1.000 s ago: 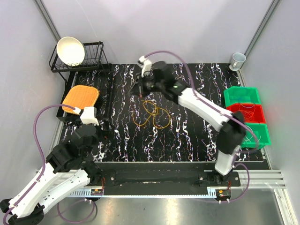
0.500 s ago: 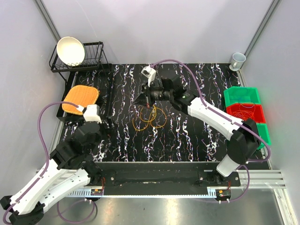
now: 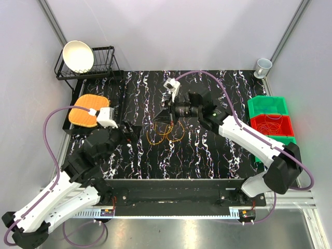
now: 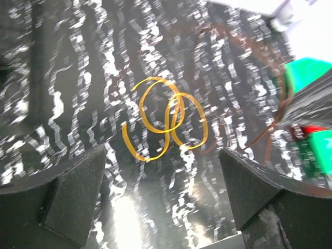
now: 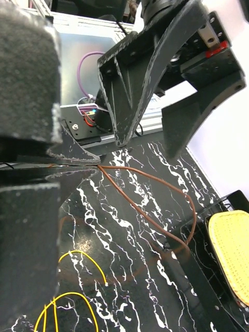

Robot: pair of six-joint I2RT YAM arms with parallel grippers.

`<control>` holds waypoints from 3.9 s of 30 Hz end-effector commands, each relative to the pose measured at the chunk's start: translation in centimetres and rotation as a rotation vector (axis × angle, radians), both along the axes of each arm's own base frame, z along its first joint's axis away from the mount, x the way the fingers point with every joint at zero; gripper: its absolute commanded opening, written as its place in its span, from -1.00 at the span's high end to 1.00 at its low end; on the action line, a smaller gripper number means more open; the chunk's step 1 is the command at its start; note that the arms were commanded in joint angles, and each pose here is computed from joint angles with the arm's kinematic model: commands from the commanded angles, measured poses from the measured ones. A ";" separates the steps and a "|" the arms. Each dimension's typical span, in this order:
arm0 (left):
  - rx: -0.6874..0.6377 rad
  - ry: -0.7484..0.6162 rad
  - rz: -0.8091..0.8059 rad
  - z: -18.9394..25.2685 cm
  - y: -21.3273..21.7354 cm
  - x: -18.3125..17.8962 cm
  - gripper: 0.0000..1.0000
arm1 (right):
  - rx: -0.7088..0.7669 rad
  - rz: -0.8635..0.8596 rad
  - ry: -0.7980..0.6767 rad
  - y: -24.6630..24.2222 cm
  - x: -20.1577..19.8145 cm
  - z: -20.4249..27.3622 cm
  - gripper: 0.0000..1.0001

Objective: Untangle the cables

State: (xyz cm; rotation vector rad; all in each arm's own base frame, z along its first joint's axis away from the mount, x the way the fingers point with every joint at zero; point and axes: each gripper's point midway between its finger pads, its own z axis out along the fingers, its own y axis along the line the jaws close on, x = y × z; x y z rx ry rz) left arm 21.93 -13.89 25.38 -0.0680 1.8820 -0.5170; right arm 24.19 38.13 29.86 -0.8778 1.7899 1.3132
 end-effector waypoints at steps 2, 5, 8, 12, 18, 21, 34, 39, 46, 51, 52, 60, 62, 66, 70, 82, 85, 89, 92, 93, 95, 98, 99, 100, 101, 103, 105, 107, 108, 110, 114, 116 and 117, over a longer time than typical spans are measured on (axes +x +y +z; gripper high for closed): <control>-0.132 -0.145 -0.154 3.7 -3.6 0.3 -0.86 | 0.062 0.004 -0.068 -0.6 -0.9 2.7 1.00; -0.147 -0.169 -0.203 3.8 -4.9 0.4 -0.86 | 0.071 0.004 -0.061 -0.5 -1.0 3.1 1.00; -0.159 -0.192 -0.263 3.9 -6.3 0.5 -0.83 | 0.079 0.002 -0.062 -0.7 -1.0 3.6 1.00; -0.177 -0.224 -0.332 4.4 -7.8 0.4 -0.75 | 0.087 -0.005 -0.066 -0.8 -1.2 4.1 1.00; -0.188 -0.247 -0.399 4.5 -9.2 0.1 -0.61 | 0.095 -0.007 -0.060 -0.9 -1.3 4.4 1.00; -0.180 -0.247 -0.414 4.2 -9.7 0.1 -0.50 | 0.099 -0.007 -0.064 -1.0 -1.4 4.6 1.00; -0.233 -0.324 -0.449 5.3 -10.4 -0.6 1.00 | 0.107 -0.008 -0.047 -1.1 -1.6 4.6 1.00; -0.234 -0.326 -0.449 5.6 -9.7 -1.3 1.00 | 0.098 -0.047 -0.057 -1.6 -1.3 4.5 -0.10; -0.239 -0.315 -0.508 5.4 -9.4 -3.0 1.00 | 0.096 -0.129 -0.014 -2.2 0.1 4.8 -0.57; -0.232 -0.299 -0.526 5.0 -9.8 -3.1 1.00 | 0.142 -0.038 0.067 -1.0 -1.1 5.0 -0.47; -0.231 -0.293 -0.526 4.8 -9.9 -3.1 1.00 | 0.165 -0.024 0.076 -0.7 -1.3 5.4 -0.46; -0.245 -0.270 -0.485 4.1 -10.0 -2.2 1.00 | 0.196 0.041 0.124 -0.2 -2.1 5.6 -0.34; -0.248 -0.270 -0.485 4.2 -10.1 -2.1 1.00 | 0.196 0.047 0.131 -0.1 -2.1 5.5 -0.33; -0.246 -0.273 -0.480 4.2 -10.1 -2.0 1.00 | 0.188 0.049 0.147 0.0 -2.1 5.0 -0.29; -0.234 -0.274 -0.455 4.3 -9.7 -1.7 1.00 | 0.173 0.036 0.142 -0.1 -2.0 4.6 -0.27; -0.197 -0.286 -0.349 4.8 -7.7 -0.8 1.00 | 0.117 -0.058 0.187 -0.4 -0.6 2.9 -0.27; -0.201 -0.288 -0.355 4.8 -8.0 -0.7 1.00 | 0.116 -0.059 0.241 0.1 -0.3 2.1 -0.24; -0.198 -0.285 -0.366 4.7 -8.4 -0.5 1.00 | 0.134 -0.034 0.277 0.5 -0.6 1.9 -0.22; -0.203 -0.287 -0.376 4.8 -8.8 -0.4 1.00 | 0.147 -0.018 0.293 0.7 -0.7 2.1 -0.20; -0.203 -0.286 -0.378 4.8 -8.9 -0.4 1.00 | 0.154 -0.016 0.294 0.8 -0.7 2.3 -0.19; -0.201 -0.284 -0.383 4.6 -9.1 -0.3 1.00 | 0.158 -0.012 0.300 1.0 -0.7 2.2 -0.18; -0.204 -0.279 -0.385 4.4 -9.3 -0.2 1.00 | 0.163 -0.007 0.309 1.1 -0.7 2.2 -0.15; -0.204 -0.278 -0.388 4.4 -9.4 -0.2 1.00 | 0.163 -0.004 0.311 1.2 -0.6 2.1 -0.14; -0.200 -0.275 -0.390 4.2 -9.5 -0.1 1.00 | 0.159 -0.001 0.320 1.3 -0.6 1.9 -0.13; -0.202 -0.278 -0.393 4.3 -9.6 -0.1 1.00 | 0.159 0.001 0.325 1.4 -0.6 1.8 -0.09; -0.203 -0.276 -0.395 4.2 -9.7 -0.1 1.00 | 0.153 -0.001 0.333 1.4 -0.4 1.4 -0.05; -0.204 -0.277 -0.398 4.2 -9.8 -0.1 1.00 | 0.154 -0.001 0.338 1.5 -0.4 1.3 0.01; -0.204 -0.277 -0.399 4.2 -9.8 -0.1 1.00 | 0.151 -0.001 0.343 1.6 -0.3 1.0 0.08; -0.204 -0.277 -0.399 4.2 -9.9 0.0 1.00 | 0.151 -0.002 0.343 1.6 -0.2 1.0 0.15; -0.202 -0.273 -0.401 4.0 -9.9 0.0 1.00 | 0.150 -0.003 0.345 1.7 -0.2 0.9 0.22; -0.200 -0.267 -0.401 3.8 -10.0 0.1 1.00 | 0.150 -0.005 0.346 1.8 -0.1 0.8 0.60; -0.197 -0.263 -0.398 3.7 -10.0 0.1 0.95 | 0.147 -0.011 0.347 1.8 0.0 0.6 0.94; -0.193 -0.258 -0.395 3.6 -9.9 0.1 0.70 | 0.147 -0.017 0.343 1.7 0.1 0.7 1.00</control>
